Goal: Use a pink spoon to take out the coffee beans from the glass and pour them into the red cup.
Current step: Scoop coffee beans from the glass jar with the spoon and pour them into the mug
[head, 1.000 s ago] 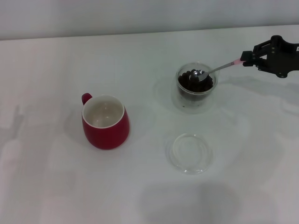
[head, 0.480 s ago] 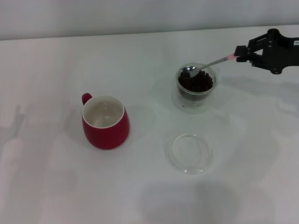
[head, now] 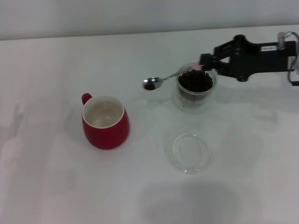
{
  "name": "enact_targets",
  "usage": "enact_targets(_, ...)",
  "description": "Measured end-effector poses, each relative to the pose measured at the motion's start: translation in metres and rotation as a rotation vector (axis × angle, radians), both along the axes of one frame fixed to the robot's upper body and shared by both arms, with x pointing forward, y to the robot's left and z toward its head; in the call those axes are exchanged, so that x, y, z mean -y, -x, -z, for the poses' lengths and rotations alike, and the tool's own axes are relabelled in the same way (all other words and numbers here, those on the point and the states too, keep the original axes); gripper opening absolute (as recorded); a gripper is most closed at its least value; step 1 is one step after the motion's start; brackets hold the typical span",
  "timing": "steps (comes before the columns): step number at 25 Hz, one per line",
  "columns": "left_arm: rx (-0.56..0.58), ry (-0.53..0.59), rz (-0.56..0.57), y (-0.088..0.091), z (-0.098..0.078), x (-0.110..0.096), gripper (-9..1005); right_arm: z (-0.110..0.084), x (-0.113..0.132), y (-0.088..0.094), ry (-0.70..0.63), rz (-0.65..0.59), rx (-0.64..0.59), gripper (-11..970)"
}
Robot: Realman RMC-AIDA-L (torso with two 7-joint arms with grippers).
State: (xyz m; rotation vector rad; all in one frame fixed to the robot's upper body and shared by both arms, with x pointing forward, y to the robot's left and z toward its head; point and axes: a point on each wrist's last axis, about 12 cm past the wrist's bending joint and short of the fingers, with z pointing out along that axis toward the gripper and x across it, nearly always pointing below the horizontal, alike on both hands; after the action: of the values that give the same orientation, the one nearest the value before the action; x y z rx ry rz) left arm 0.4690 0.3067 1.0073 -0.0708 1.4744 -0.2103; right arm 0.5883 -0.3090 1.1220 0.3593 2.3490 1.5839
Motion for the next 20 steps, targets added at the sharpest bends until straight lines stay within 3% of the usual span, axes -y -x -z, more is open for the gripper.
enact_targets(7,0.001,0.0,0.001,-0.001,0.0,0.0,893,-0.001,-0.038,-0.003,0.009,-0.094,0.051,138)
enact_targets(20,0.006,0.002,0.007,-0.003,-0.001,0.002,892,0.015,-0.072,-0.003,0.076,-0.14,0.174,138)
